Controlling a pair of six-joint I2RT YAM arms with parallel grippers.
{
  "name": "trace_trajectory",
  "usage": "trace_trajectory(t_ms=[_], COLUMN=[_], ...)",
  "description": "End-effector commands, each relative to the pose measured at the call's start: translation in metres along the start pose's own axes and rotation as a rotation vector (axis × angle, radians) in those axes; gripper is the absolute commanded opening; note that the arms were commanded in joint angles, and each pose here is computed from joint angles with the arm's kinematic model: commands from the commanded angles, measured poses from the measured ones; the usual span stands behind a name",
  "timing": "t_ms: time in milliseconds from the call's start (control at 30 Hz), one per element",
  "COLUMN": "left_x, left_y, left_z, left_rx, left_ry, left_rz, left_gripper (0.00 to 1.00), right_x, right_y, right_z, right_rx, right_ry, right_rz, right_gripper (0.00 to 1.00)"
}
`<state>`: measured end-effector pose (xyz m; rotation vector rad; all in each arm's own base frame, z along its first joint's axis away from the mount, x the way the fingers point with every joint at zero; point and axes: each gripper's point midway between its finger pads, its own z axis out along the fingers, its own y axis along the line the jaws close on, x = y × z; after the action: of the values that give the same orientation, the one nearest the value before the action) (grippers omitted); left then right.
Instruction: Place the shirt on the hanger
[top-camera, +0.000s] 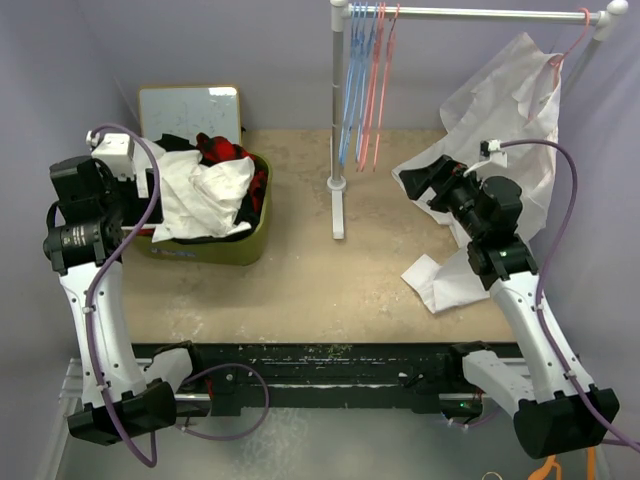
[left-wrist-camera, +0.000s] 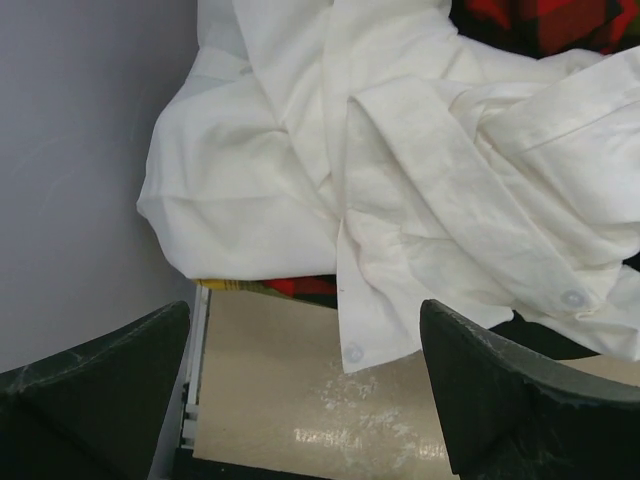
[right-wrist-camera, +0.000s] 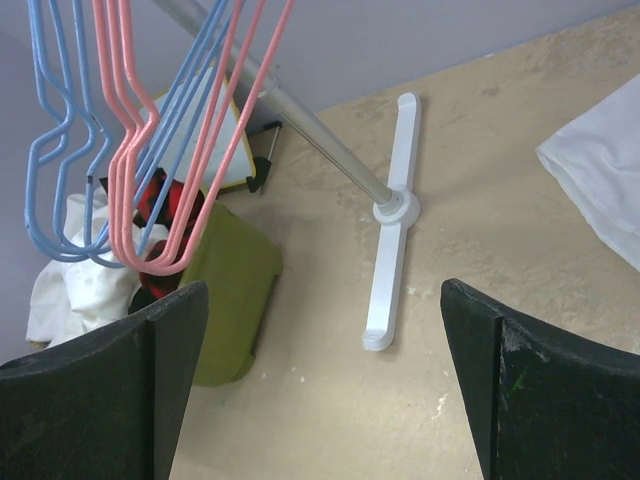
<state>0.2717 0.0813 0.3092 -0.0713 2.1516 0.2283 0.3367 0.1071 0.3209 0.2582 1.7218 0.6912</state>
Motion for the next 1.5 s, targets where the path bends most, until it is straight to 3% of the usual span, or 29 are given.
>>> trace_trajectory(t_ms=[0, 200, 367, 500, 667, 867, 1033, 1133, 1233, 1333, 1367, 1467], left_x=[-0.031, -0.03, -0.049, -0.063, -0.078, -0.057, -0.041, -0.032, -0.033, -0.044, -0.05, -0.079], left_y=[-0.015, -0.009, -0.033, -0.069, -0.121, -0.157, -0.155, -0.155, -0.159, -0.161, -0.162, -0.169], left_z=[-0.016, -0.011, -0.017, 0.004, 0.03, 0.05, 0.072, 0.083, 0.079, 0.067, 0.059, 0.017], left_rx=[0.107, 0.074, 0.239, 0.442, 0.556, 0.79, 0.747, 0.738, 0.761, 0.763, 0.771, 0.817], left_ry=[-0.093, -0.057, -0.096, -0.032, -0.015, 0.076, 0.099, 0.125, 0.121, 0.091, 0.08, -0.005], left_rz=[0.042, 0.044, 0.105, 0.167, 0.294, 0.324, 0.342, 0.347, 0.342, 0.333, 0.325, 0.327], left_gripper=[1.0, 1.0, 1.0, 1.0, 0.9, 0.89, 0.86, 0.71, 0.39, 0.05, 0.0, 0.0], right_x=[-0.01, -0.01, 0.001, 0.002, 0.004, 0.004, 0.004, 0.008, 0.01, 0.016, 0.022, 0.042], right_y=[0.019, 0.026, 0.023, 0.023, 0.021, 0.023, 0.023, 0.031, 0.053, 0.088, 0.1, 0.127], right_z=[0.004, 0.007, 0.006, 0.005, 0.001, -0.003, -0.005, -0.007, -0.019, -0.043, -0.054, -0.078], right_rx=[-0.091, -0.146, -0.14, -0.149, -0.144, -0.15, -0.153, -0.209, -0.342, -0.582, -0.669, -0.809], right_ry=[-0.018, -0.013, 0.024, 0.02, 0.018, 0.009, 0.0, 0.017, 0.018, 0.022, 0.04, 0.058], right_rz=[-0.059, -0.133, -0.088, -0.09, -0.087, -0.074, -0.078, -0.094, -0.142, -0.238, -0.27, -0.339], right_gripper=[1.0, 1.0, 1.0, 1.0, 1.0, 1.0, 1.0, 0.99, 0.96, 0.89, 0.88, 0.92])
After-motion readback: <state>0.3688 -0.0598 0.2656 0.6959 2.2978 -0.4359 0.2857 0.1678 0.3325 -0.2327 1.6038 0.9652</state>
